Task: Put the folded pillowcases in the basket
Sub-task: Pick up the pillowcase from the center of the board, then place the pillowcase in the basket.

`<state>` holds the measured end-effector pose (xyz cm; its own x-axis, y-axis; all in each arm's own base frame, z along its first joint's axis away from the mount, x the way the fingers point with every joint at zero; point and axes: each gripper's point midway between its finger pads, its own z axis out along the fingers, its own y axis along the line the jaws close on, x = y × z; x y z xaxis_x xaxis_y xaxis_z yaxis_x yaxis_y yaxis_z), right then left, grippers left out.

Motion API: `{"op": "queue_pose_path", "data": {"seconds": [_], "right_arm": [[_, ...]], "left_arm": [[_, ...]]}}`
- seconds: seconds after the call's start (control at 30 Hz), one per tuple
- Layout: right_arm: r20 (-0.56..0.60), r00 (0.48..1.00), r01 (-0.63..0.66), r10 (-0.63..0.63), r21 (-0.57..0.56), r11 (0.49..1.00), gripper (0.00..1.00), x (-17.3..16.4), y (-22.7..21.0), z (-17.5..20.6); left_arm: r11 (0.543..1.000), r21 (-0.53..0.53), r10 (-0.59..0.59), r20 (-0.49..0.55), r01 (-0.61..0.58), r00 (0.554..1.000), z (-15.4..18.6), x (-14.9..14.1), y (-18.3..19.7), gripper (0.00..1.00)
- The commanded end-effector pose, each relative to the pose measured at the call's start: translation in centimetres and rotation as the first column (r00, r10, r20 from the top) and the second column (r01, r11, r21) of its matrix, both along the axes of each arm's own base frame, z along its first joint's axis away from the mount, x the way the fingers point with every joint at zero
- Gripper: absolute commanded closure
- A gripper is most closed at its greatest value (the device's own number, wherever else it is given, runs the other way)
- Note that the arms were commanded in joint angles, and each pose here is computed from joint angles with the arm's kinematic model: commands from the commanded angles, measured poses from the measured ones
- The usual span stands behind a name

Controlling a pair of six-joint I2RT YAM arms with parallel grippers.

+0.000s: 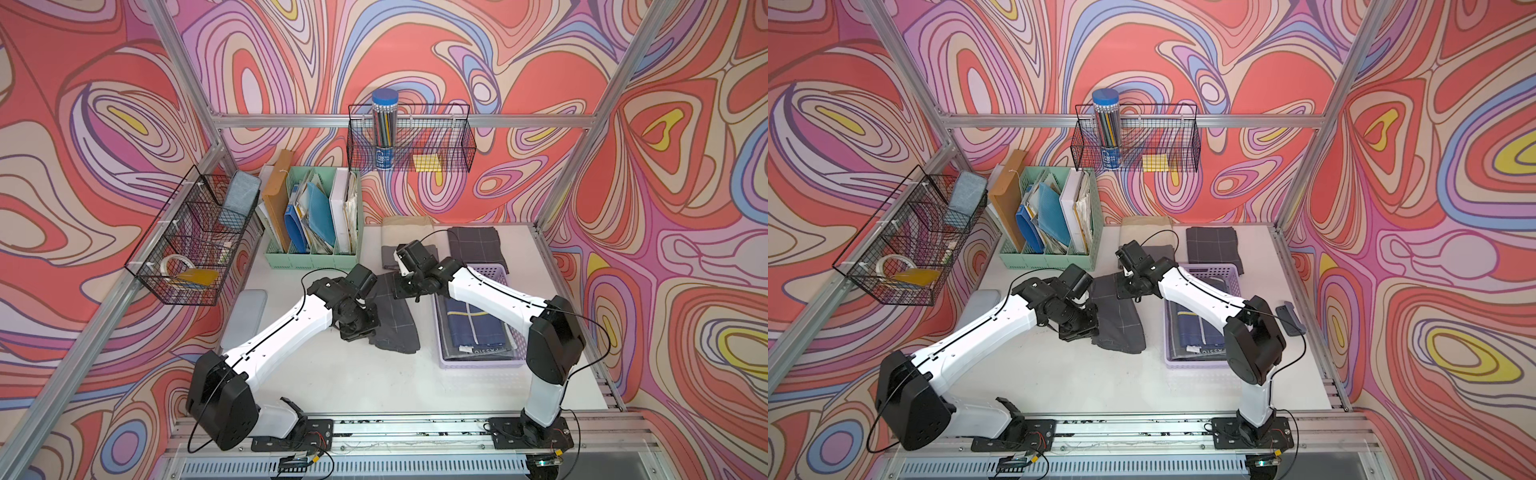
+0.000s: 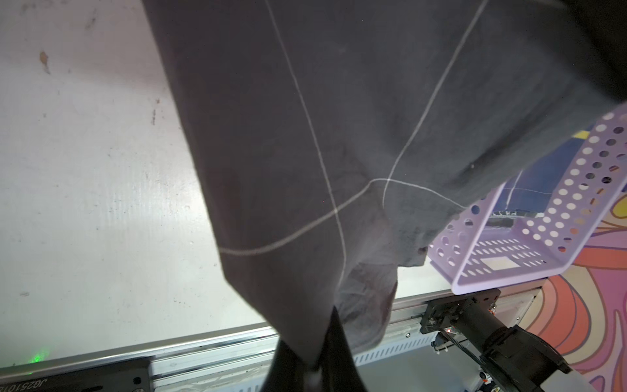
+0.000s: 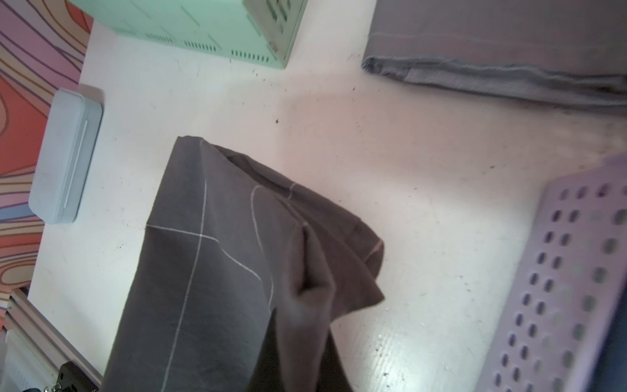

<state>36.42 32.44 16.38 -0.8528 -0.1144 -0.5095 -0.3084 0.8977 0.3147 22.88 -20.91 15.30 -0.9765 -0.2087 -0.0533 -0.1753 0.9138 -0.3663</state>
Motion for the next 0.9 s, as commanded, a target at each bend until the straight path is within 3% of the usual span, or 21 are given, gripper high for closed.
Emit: {"op": "queue_pose_path", "data": {"seconds": [0.0,0.17,0.33,0.6,0.87], "right_arm": [[0.036,0.997,0.063,-0.061,-0.040,0.997,1.00,0.6,-3.0,1.7],[0.077,0.986,0.153,-0.150,-0.041,0.987,1.00,0.8,-7.8,4.9],[0.086,0.965,0.256,-0.249,-0.084,0.963,1.00,0.2,-13.7,6.3],[0.044,0.913,0.406,-0.405,-0.178,0.896,1.00,-2.5,-22.5,4.7],[-0.016,0.878,0.466,-0.479,-0.204,0.861,1.00,-2.0,-26.0,0.2]], "left_arm": [[0.998,-0.020,-0.062,0.047,0.063,0.997,2.0,1.4,-2.1,1.00],[0.981,-0.076,-0.168,0.098,0.176,0.981,4.4,3.1,-8.3,1.00],[0.947,-0.129,-0.282,0.114,0.296,0.952,5.2,3.1,-15.3,1.00],[0.896,-0.199,-0.387,0.089,0.397,0.918,2.8,2.6,-22.9,1.00],[0.889,-0.202,-0.412,0.042,0.412,0.910,-2.3,2.6,-25.9,1.00]]}}
